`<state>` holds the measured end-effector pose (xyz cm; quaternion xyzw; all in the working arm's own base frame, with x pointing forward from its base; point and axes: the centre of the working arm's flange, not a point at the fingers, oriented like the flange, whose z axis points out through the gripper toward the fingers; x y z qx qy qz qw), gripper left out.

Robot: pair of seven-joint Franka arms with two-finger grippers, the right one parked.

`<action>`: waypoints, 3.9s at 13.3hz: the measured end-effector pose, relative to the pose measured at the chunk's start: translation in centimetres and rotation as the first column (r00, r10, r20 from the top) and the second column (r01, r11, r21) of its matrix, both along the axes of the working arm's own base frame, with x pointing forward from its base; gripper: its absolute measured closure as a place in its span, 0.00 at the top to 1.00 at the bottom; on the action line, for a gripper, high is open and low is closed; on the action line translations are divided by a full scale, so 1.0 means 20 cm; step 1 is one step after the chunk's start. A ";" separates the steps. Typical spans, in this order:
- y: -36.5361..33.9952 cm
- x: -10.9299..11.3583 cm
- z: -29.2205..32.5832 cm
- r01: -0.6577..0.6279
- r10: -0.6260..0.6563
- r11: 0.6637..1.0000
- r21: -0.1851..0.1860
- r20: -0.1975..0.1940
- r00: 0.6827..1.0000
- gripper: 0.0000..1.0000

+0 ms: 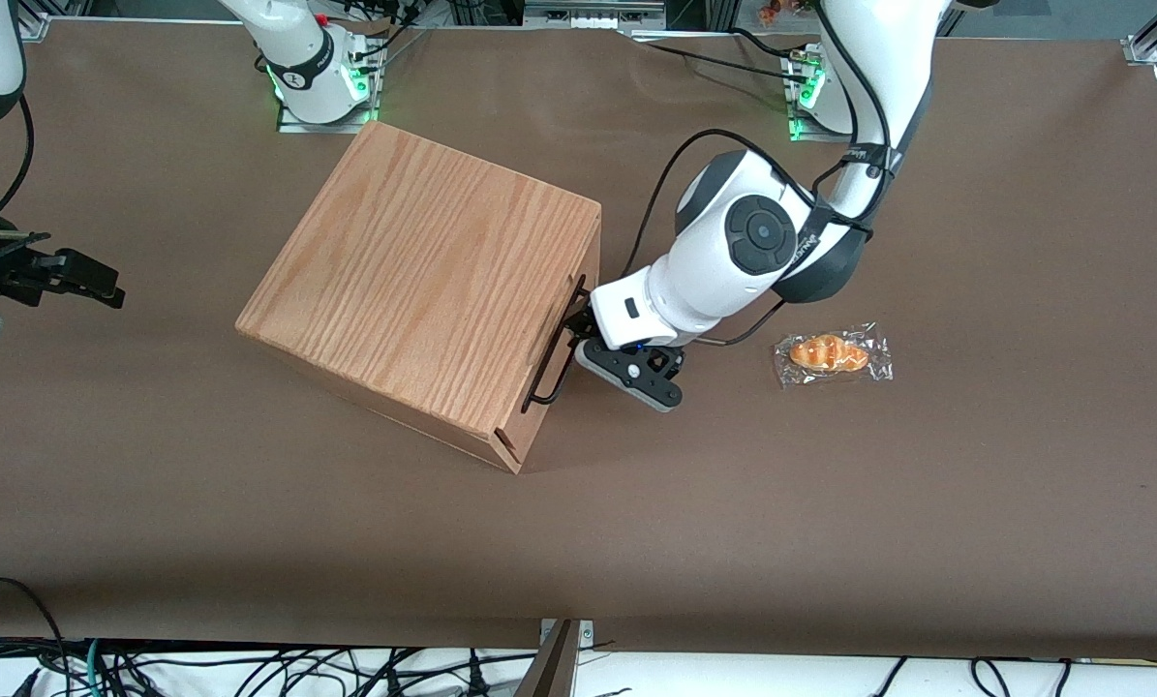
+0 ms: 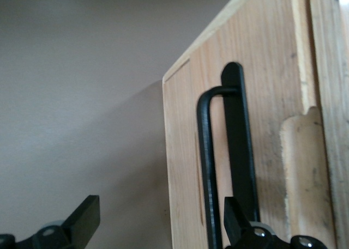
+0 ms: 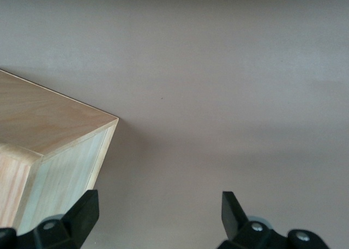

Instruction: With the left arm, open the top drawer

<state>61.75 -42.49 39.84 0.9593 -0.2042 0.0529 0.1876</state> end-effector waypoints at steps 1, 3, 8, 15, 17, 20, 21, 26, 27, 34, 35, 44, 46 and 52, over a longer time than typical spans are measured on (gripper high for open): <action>-0.02 -0.01 0.00 0.005 -0.005 1.000 0.000 0.000 1.000 1.00; -0.02 -0.01 -0.01 0.007 -0.007 1.000 0.001 -0.001 1.000 1.00; -0.02 0.00 -0.12 0.005 -0.004 1.000 0.016 -0.023 1.000 1.00; 0.06 0.07 -0.13 -0.005 0.004 0.998 0.055 0.032 0.999 1.00; 0.15 0.13 -0.13 -0.023 0.021 0.998 0.062 0.031 0.999 1.00; 0.39 0.24 -0.13 -0.035 0.034 0.996 0.077 0.021 0.999 1.00; 0.47 0.28 -0.14 -0.037 0.035 0.996 0.083 0.015 0.999 1.00; 0.75 0.38 -0.14 -0.043 0.043 0.995 0.095 0.003 0.999 1.00; 0.82 0.41 -0.14 -0.045 0.044 0.994 0.096 0.005 0.999 1.00; 0.94 0.44 -0.14 -0.042 0.043 0.994 0.102 -0.011 0.999 1.00; 0.94 0.44 -0.13 -0.038 0.041 0.994 0.104 -0.020 0.999 1.00; 0.97 0.34 0.05 -0.029 0.032 0.999 0.019 -0.177 0.984 1.00; 1.03 0.31 0.17 -0.021 0.025 0.999 0.024 -0.195 0.981 1.00; 1.49 0.17 0.73 -0.034 0.065 0.979 0.203 -0.151 0.986 1.00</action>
